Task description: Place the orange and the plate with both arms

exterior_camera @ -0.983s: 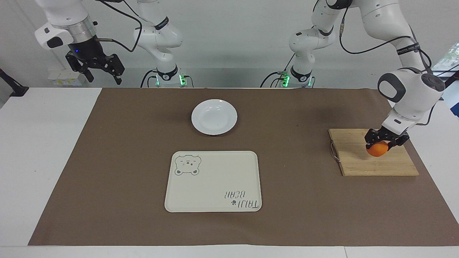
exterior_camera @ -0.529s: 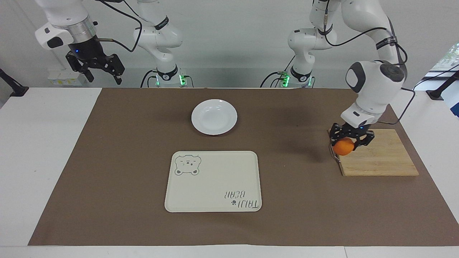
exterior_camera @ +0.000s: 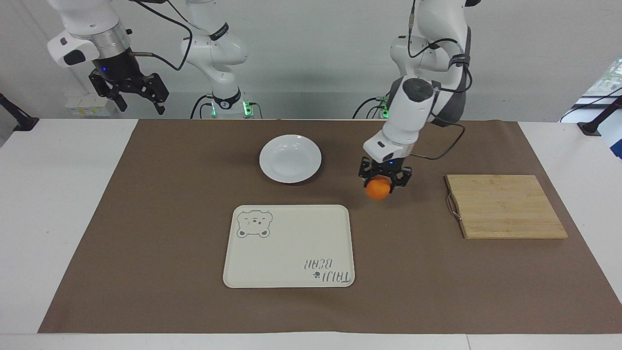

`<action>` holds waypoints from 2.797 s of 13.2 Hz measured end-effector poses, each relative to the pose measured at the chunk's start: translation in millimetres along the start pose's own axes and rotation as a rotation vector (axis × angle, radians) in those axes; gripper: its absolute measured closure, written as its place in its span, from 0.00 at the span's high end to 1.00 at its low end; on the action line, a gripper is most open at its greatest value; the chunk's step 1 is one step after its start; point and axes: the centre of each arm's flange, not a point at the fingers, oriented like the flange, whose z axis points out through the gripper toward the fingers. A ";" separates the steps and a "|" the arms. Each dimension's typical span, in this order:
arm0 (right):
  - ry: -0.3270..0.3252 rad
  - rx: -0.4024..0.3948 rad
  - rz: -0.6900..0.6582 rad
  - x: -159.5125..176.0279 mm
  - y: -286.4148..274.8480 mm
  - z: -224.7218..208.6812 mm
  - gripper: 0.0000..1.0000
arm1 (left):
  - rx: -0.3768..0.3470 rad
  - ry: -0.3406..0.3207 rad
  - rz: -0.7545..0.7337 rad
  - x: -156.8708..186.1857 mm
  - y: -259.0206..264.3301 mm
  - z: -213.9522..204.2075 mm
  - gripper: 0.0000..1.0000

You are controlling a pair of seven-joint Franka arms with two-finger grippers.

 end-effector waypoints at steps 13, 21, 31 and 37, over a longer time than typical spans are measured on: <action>-0.004 0.000 0.001 -1.0 0.4 1.3 1.00 | -0.064 -0.046 -0.045 -117.4 227.8 57.0 0.79; -0.004 0.000 0.000 -1.1 0.4 1.3 1.00 | -0.094 -0.011 -0.105 -113.5 236.1 65.0 1.00; -0.003 0.000 0.000 -1.3 0.4 1.0 1.00 | 0.018 -0.108 -0.123 -41.3 76.7 5.0 1.00; -0.003 0.000 0.000 -1.3 0.3 1.0 1.00 | 0.018 -0.023 -0.071 -8.8 -91.0 -91.8 1.00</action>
